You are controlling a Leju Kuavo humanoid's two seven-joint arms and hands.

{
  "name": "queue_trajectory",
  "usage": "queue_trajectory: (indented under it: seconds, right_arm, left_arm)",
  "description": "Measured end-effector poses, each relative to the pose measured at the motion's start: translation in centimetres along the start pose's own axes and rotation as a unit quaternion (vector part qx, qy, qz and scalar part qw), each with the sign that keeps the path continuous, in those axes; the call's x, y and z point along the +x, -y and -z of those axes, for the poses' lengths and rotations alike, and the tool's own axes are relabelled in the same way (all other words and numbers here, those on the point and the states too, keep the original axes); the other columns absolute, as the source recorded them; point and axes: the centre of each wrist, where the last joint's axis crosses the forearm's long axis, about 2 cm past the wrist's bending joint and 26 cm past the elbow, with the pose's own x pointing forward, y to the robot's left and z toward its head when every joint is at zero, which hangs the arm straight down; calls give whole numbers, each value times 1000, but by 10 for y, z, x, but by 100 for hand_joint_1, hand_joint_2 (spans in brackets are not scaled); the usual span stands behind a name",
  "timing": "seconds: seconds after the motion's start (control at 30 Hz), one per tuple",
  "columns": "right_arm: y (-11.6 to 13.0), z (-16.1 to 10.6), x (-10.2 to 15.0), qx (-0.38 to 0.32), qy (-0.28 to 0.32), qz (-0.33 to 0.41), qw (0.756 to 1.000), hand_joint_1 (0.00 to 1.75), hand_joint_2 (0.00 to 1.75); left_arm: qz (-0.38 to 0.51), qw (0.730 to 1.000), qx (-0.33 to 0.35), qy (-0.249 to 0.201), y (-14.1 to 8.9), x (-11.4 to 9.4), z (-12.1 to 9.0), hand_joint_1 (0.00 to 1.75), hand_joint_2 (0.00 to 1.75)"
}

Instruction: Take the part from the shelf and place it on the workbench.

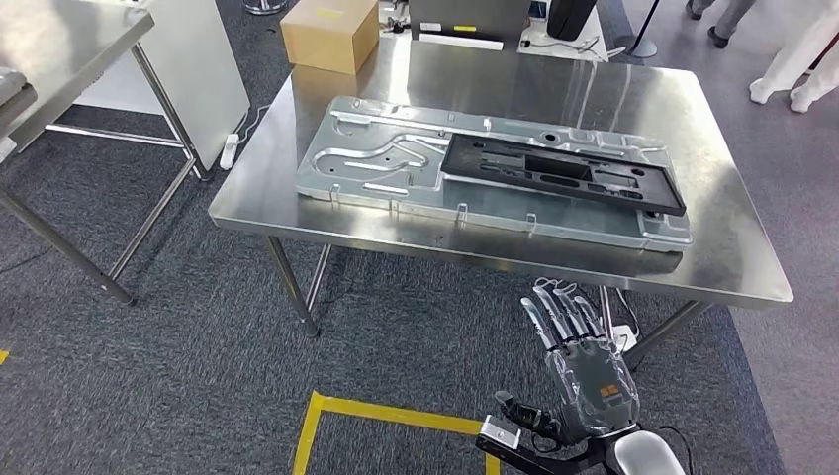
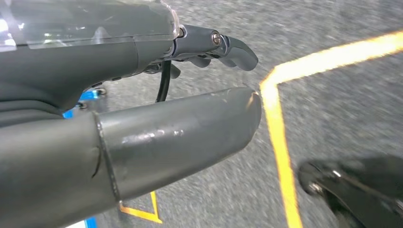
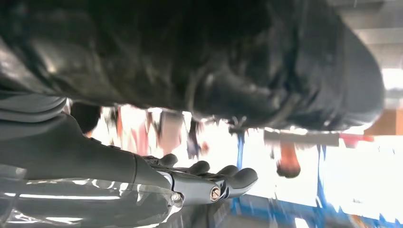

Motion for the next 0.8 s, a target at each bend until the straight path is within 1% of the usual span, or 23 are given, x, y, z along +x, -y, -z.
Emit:
queue_trajectory:
  seconds: [0.13,0.23,0.33,0.4,0.43,0.47,0.5,0.53,0.6,0.63,0.67,0.7,0.73,0.8]
  right_arm:
    - [-18,-31,6,72,-55,82,993,0,175]
    - [-40,-54,3,129,-110,124,978,0,175]
    - [-77,-81,-15,197,-179,137,954,0,175]
    - [-107,-107,-37,252,-257,139,923,0,175]
    - [-122,-123,-47,280,-305,149,898,0,175]
    - [-137,-140,-55,306,-358,166,867,0,175]
    - [-151,-157,-60,329,-411,190,829,0,175]
    - [-164,-175,-61,348,-465,218,784,0,175]
    - [-184,-200,-54,375,-557,272,689,0,175]
    - [-191,-208,-48,384,-593,295,644,0,175]
    - [-197,-213,-41,391,-619,316,604,0,175]
    - [-202,-216,-34,396,-639,334,568,0,175]
    - [-206,-219,-26,400,-654,350,538,0,175]
    - [-211,-223,-13,404,-670,377,495,0,175]
  left_arm:
    - [-3,1000,13,-4,0,0,0,0,0]
    - [-3,1000,18,-6,4,2,0,0,0]
    - [-2,1000,22,-10,5,3,-1,0,0]
    - [3,1000,23,-10,7,3,-1,0,0]
    - [6,1000,25,-7,8,4,-1,0,0]
    - [11,1000,27,0,9,5,-1,0,0]
    - [17,999,30,9,10,6,-1,0,0]
    - [24,999,33,18,9,9,-1,0,0]
    - [36,998,38,30,8,14,0,0,0]
    - [41,998,39,34,7,17,0,0,0]
    - [44,997,41,38,6,20,0,0,0]
    - [46,997,42,41,6,23,0,0,0]
    - [48,997,43,43,5,25,0,0,0]
    - [51,997,45,44,4,27,1,0,0]
